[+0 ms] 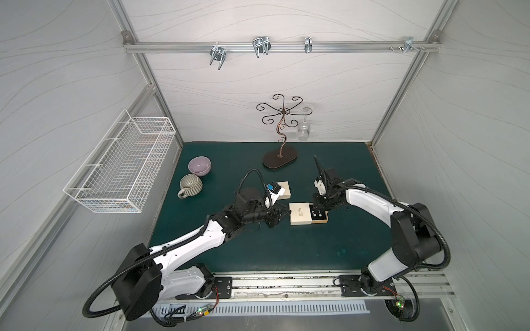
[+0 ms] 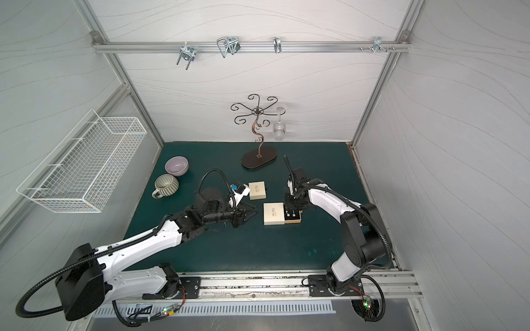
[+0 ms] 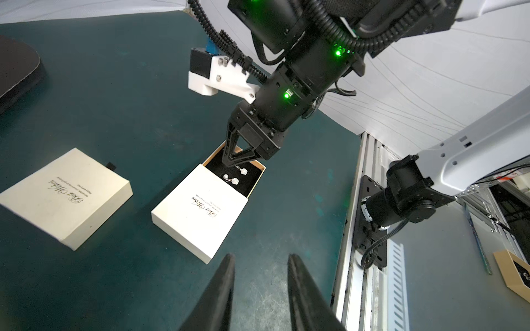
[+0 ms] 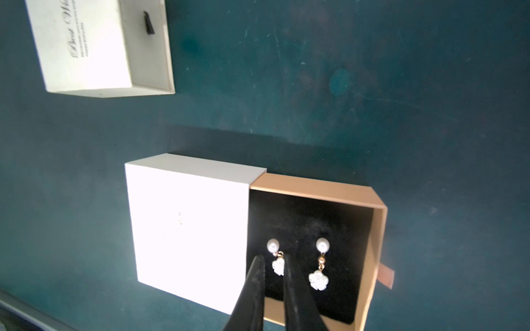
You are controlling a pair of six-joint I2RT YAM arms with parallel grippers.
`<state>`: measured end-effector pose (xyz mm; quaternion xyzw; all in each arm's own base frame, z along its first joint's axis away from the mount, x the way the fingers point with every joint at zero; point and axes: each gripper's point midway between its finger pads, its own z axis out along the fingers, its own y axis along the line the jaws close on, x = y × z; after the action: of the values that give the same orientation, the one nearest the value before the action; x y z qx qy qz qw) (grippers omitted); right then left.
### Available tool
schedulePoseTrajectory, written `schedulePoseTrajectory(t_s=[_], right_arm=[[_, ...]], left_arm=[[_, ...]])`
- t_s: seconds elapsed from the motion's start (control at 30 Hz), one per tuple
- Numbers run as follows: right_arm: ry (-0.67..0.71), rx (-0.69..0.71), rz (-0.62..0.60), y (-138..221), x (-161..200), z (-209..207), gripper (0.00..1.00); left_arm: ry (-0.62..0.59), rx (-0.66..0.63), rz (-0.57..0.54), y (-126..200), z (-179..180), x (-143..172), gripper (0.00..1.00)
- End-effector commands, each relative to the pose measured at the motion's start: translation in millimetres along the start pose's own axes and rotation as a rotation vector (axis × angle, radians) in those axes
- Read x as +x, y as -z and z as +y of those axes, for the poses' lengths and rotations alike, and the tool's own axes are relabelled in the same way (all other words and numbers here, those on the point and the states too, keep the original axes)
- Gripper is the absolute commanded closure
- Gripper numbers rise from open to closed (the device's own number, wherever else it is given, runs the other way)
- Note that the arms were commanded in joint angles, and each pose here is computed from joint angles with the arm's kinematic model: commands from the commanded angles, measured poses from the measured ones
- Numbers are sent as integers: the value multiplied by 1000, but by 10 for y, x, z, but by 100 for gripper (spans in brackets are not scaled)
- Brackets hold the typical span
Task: Place the earrings into the drawer-style jewelry box
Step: Insert the earring into the inner lining, then close the drawer of the jewelry box.
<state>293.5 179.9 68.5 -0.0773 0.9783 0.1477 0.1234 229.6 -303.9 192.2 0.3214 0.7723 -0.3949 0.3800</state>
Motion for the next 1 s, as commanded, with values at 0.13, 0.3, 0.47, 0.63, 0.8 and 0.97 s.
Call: schedulePoseTrajectory(t_s=[0.13, 0.3, 0.47, 0.63, 0.8, 0.97], right_arm=[[-154, 8, -109, 236, -54, -286, 61], [-275, -69, -144, 279, -6, -451, 46], [-334, -162, -120, 185, 58, -459, 41], [-358, -218, -81, 53, 102, -406, 39], [-377, -267, -53, -49, 115, -351, 37], [-386, -328, -45, -102, 80, -266, 37]], left_arm=[[163, -168, -7, -208, 388, -124, 59], [387, -339, 52, -414, 795, 109, 42], [533, -405, 138, -695, 1027, 395, 26], [595, -357, 193, -995, 1040, 492, 18], [622, -319, 221, -1194, 1007, 561, 21], [633, -285, 230, -1321, 955, 580, 26]])
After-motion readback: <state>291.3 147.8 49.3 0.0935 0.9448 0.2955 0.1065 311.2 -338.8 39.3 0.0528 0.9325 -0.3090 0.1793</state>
